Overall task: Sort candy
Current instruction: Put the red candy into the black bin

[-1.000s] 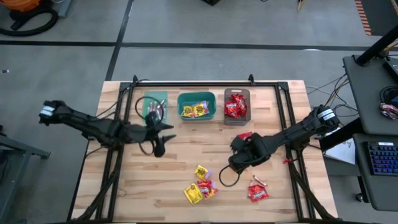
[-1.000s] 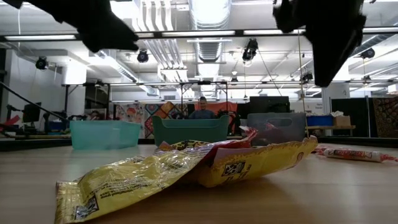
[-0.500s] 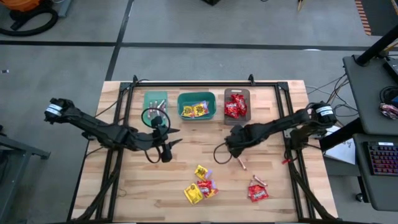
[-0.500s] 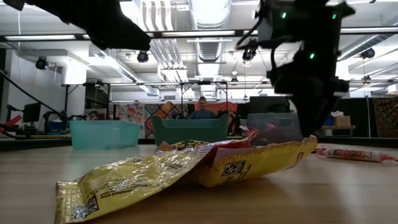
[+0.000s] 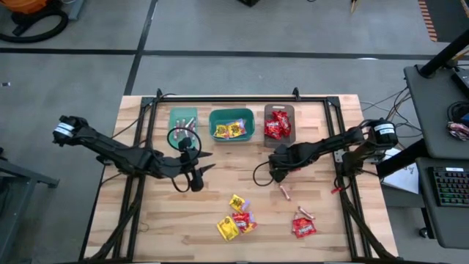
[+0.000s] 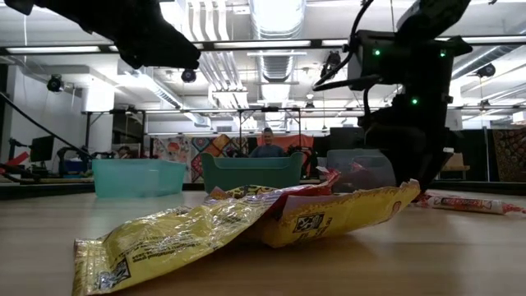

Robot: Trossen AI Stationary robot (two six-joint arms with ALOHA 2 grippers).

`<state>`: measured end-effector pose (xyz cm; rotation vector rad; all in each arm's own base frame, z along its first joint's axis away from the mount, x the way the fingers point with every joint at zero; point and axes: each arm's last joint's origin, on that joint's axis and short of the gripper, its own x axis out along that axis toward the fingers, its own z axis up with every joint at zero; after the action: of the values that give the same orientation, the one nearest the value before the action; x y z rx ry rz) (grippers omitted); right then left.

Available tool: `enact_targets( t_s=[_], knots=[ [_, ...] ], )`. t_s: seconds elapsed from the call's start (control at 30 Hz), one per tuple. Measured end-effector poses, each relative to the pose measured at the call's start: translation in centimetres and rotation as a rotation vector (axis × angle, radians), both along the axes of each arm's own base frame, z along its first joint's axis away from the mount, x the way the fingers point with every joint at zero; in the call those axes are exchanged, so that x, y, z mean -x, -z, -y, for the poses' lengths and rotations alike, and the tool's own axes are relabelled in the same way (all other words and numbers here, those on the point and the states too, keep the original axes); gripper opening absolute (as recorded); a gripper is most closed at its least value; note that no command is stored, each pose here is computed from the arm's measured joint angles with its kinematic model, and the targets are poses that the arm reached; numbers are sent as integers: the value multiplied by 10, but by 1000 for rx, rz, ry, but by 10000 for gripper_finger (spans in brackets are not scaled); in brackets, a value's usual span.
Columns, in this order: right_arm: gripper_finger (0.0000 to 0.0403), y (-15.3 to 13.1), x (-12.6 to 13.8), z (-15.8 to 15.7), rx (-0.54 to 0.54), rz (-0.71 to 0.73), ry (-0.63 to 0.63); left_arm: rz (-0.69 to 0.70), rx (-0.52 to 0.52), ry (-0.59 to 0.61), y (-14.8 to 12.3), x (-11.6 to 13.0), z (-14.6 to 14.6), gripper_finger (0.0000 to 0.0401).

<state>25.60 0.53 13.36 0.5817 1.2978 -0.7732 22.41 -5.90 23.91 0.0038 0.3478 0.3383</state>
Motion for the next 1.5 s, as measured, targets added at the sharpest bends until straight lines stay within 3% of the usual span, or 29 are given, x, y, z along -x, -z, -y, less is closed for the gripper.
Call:
enact_targets(
  t_s=[0.4, 0.7, 0.97, 1.03, 1.13, 1.33, 1.5],
  knots=[
    [18, 2, -1, 0, 14, 15, -36, -19, 19, -12, 16, -14, 5, 176],
    [8, -13, 0, -5, -27, 77, -99, -28, 16, -12, 25, -22, 8, 176],
    [8, -51, -10, -26, -10, 454, -196, -23, 18, -12, 24, -22, 8, 176],
    [8, -57, -10, -30, -13, 492, -215, -20, 25, -14, 24, -22, 8, 176],
    [8, -59, -3, -30, -13, 469, -184, -12, 48, -19, 24, -22, 9, 176],
    [8, -41, 15, -24, 80, 262, 83, 10, 104, -29, 24, -21, 11, 166],
    [9, -11, 11, -24, 99, 168, 199, 7, 116, -33, 29, -23, 15, 102]
  ],
)
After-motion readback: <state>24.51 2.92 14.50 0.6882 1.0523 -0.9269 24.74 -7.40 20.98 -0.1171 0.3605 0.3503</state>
